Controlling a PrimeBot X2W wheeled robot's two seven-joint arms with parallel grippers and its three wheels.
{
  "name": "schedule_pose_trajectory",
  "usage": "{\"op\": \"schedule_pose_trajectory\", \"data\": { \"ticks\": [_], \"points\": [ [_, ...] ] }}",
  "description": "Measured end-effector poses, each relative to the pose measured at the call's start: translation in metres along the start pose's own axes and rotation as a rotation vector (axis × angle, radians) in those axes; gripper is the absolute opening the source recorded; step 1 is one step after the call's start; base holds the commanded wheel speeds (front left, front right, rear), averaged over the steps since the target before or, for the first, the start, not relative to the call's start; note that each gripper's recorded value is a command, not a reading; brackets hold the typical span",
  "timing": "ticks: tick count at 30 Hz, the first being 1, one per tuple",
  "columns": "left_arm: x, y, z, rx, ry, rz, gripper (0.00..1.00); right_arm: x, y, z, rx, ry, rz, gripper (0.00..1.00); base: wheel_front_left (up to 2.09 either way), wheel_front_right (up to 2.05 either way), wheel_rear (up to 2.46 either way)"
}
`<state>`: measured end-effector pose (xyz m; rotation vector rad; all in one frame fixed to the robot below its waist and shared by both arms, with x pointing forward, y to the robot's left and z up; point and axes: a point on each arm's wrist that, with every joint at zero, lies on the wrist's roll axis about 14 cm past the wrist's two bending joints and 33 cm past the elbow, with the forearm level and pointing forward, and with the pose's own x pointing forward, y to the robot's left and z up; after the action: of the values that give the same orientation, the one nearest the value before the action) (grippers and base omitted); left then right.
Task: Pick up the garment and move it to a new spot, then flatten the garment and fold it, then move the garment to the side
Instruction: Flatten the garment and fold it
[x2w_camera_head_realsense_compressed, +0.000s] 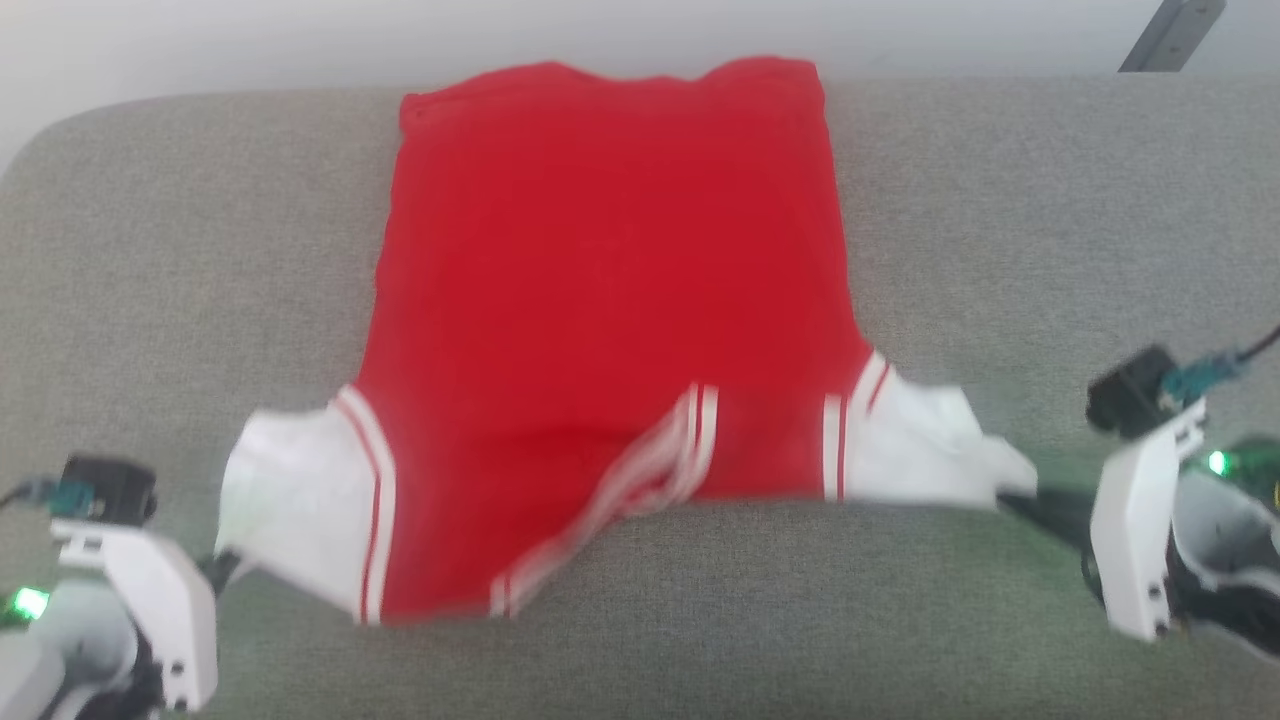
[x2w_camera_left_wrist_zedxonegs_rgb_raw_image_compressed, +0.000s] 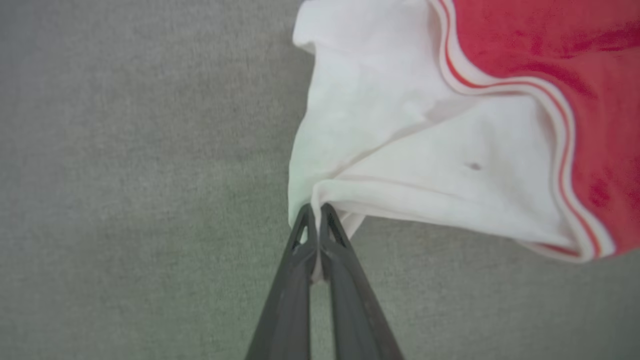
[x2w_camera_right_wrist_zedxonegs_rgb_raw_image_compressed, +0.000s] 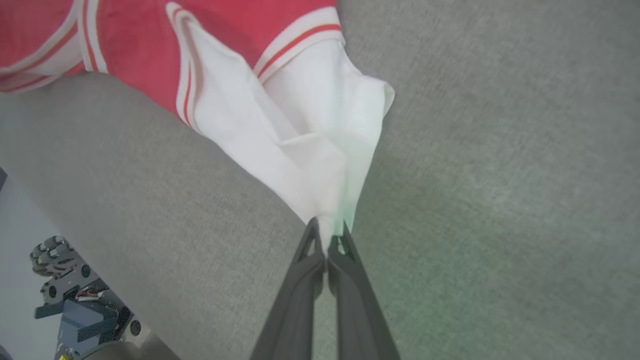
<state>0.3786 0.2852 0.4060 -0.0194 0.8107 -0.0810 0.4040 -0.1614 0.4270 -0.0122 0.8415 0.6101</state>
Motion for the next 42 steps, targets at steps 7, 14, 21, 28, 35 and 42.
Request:
{"op": "schedule_pose_trajectory", "data": {
  "ticks": [7, 14, 21, 28, 35, 42],
  "points": [
    [-0.02, 0.003, -0.048, -0.067, 0.129, 0.048, 0.0, -0.018, 0.019, -0.052, 0.091, 0.149, 0.069, 0.0, 0.0, 0.0, 0.0],
    [-0.027, -0.001, -0.069, -0.099, 0.168, 0.059, 0.0, -0.023, 0.024, -0.079, 0.149, 0.197, 0.075, 0.0, 0.0, 0.0, 0.0],
    [-0.019, -0.007, -0.072, -0.119, 0.149, 0.054, 0.0, -0.006, 0.017, -0.091, 0.163, 0.184, 0.018, 0.39, 0.0, 0.0, 0.0],
    [-0.004, -0.016, -0.062, -0.129, 0.106, 0.032, 0.0, 0.016, 0.02, -0.091, 0.147, 0.176, 0.004, 1.0, 0.0, 0.0, 0.0],
    [0.007, -0.021, -0.053, -0.141, 0.07, 0.018, 0.0, 0.017, 0.001, -0.039, 0.142, 0.004, -0.056, 1.0, 0.0, 0.0, 0.0],
    [0.014, -0.025, -0.043, -0.146, 0.044, 0.008, 0.0, 0.016, -0.023, 0.037, 0.064, -0.209, -0.147, 1.0, 0.0, 0.0, 0.0]
  ]
}}
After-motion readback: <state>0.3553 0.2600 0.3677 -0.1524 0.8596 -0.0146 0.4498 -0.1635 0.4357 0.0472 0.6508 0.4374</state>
